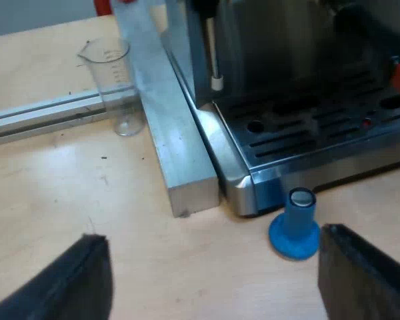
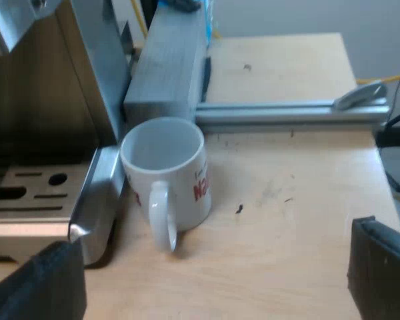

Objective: Put the handle in the coffee machine

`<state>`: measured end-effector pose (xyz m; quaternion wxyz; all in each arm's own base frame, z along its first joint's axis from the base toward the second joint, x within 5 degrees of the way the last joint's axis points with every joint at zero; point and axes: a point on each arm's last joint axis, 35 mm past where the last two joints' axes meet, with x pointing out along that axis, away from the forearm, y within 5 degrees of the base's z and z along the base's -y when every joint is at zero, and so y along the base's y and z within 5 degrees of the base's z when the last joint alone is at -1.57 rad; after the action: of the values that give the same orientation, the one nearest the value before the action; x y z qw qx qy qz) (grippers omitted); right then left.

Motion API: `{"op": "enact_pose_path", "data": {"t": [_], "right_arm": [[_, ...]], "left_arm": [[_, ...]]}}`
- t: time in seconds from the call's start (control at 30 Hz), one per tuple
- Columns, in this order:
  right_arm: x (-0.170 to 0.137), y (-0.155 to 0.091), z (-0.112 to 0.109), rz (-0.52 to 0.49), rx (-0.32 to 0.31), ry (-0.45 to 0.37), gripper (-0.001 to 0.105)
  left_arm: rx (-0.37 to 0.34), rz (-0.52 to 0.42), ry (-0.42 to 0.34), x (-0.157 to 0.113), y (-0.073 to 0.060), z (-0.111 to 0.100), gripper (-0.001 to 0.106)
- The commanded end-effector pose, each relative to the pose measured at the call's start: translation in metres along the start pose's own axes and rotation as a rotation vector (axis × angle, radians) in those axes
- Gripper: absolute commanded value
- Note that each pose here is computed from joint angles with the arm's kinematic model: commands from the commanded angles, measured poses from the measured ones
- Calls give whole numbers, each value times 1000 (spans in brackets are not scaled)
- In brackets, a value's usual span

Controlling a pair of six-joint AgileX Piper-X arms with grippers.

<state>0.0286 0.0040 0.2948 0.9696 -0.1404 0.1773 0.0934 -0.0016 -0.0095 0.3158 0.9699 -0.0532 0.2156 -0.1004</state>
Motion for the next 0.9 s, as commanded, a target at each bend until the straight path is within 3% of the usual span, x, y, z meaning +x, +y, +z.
{"op": "enact_pose_path", "data": {"t": [0.03, 0.27, 0.53, 0.9], "right_arm": [[5, 1, -1, 22, -9, 2, 81], [21, 7, -19, 56, -9, 73, 81], [36, 12, -39, 78, -8, 145, 81], [38, 12, -41, 79, -8, 150, 81]], "left_arm": [[-10, 7, 11, 10, 3, -1, 73], [-18, -5, 67, 27, 8, -14, 75], [-14, -13, 69, 28, 8, -14, 75], [-12, -13, 61, 28, 8, -13, 75]]}}
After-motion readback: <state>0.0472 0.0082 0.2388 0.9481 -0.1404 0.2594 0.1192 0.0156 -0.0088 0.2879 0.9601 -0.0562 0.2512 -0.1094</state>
